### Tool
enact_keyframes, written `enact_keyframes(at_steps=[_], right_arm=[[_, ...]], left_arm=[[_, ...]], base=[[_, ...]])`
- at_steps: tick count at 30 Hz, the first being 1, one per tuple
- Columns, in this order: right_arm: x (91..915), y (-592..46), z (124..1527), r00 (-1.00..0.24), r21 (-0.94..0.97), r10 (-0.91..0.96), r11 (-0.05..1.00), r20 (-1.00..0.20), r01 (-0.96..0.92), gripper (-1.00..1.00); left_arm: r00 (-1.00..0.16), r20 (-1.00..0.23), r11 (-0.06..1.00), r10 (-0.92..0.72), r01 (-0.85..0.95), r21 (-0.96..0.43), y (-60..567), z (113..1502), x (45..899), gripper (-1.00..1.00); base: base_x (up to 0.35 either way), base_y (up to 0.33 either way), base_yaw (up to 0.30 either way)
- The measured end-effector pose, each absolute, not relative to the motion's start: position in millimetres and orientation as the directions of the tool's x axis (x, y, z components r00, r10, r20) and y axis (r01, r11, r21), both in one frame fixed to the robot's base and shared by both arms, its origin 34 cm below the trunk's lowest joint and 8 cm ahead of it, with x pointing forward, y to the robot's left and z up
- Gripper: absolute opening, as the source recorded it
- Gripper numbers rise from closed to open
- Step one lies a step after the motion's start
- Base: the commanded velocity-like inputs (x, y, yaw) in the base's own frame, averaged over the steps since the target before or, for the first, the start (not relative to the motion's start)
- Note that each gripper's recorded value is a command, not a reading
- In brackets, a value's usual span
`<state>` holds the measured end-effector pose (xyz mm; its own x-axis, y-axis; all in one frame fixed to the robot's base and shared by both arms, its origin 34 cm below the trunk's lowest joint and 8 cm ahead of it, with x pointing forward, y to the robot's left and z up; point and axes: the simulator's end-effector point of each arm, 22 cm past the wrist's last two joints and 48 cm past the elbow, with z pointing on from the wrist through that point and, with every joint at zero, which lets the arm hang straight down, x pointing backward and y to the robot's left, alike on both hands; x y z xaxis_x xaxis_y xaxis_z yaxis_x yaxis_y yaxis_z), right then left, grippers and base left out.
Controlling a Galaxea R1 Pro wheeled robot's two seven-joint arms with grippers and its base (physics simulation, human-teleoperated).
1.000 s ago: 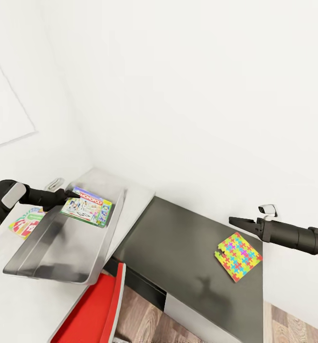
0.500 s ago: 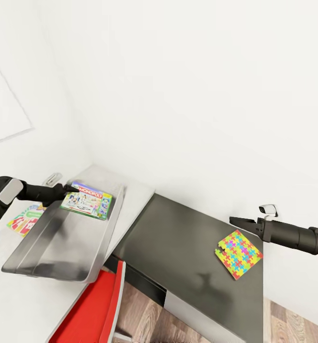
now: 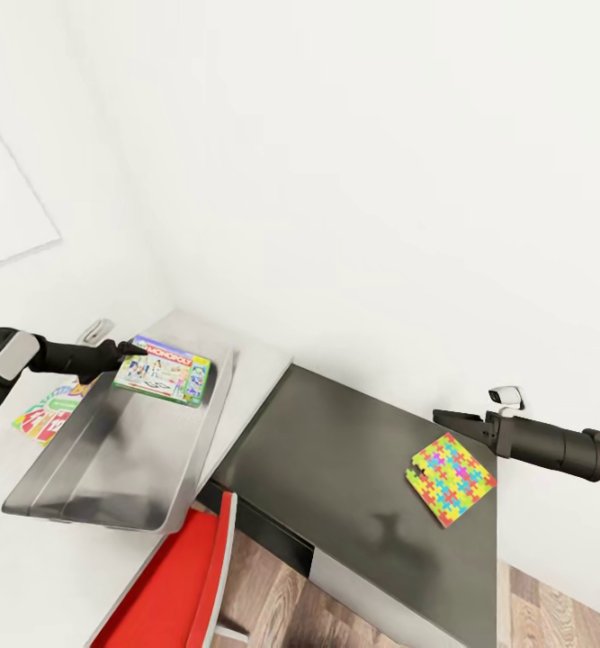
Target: Put all the toys in the child's room - the three board games (two on the bed and one on the table), the two jigsaw puzzles on the table, and the tennis ball on the table - inside the toy box on the table in the child's room.
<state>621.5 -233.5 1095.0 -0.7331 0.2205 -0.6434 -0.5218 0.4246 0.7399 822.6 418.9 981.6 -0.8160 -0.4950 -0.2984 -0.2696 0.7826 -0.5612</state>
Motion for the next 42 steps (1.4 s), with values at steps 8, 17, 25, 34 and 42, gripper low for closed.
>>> enact_keyframes(at_steps=[8,17,25,34,42], right_arm=[[621.6,-233.3,1094.7,-0.733,0.741,0.221,0.424,-0.643,-0.521,1.00],[622.6,-233.5,1090.7,-0.738,0.744,0.221,0.425,-0.638,-0.516,1.00],[623.6,-233.6,1084.9,-0.745,0.750,0.221,0.425,-0.629,-0.507,1.00],[624.7,-233.7,1077.7,-0.754,0.757,0.221,0.425,-0.619,-0.497,1.00],[625.8,-233.9,1071.3,-0.761,0.763,0.221,0.426,-0.610,-0.487,1.00]], left_arm=[[-0.814,-0.305,0.785,-0.495,-0.268,-0.559,420.5,984.6,825.0,-1.00],[-0.810,-0.314,0.798,-0.496,-0.282,-0.533,428.0,978.0,826.1,-1.00],[-0.809,-0.310,0.813,-0.499,-0.313,-0.491,436.8,965.4,824.7,-1.00],[-0.810,-0.309,0.820,-0.499,-0.326,-0.471,440.3,954.6,825.3,-1.00],[-0.811,-0.302,0.820,-0.500,-0.333,-0.465,440.9,946.5,826.0,-1.00]], base=[[0.000,0.000,0.000],[0.000,0.000,0.000],[0.000,0.000,0.000],[0.000,0.000,0.000],[0.000,0.000,0.000]])
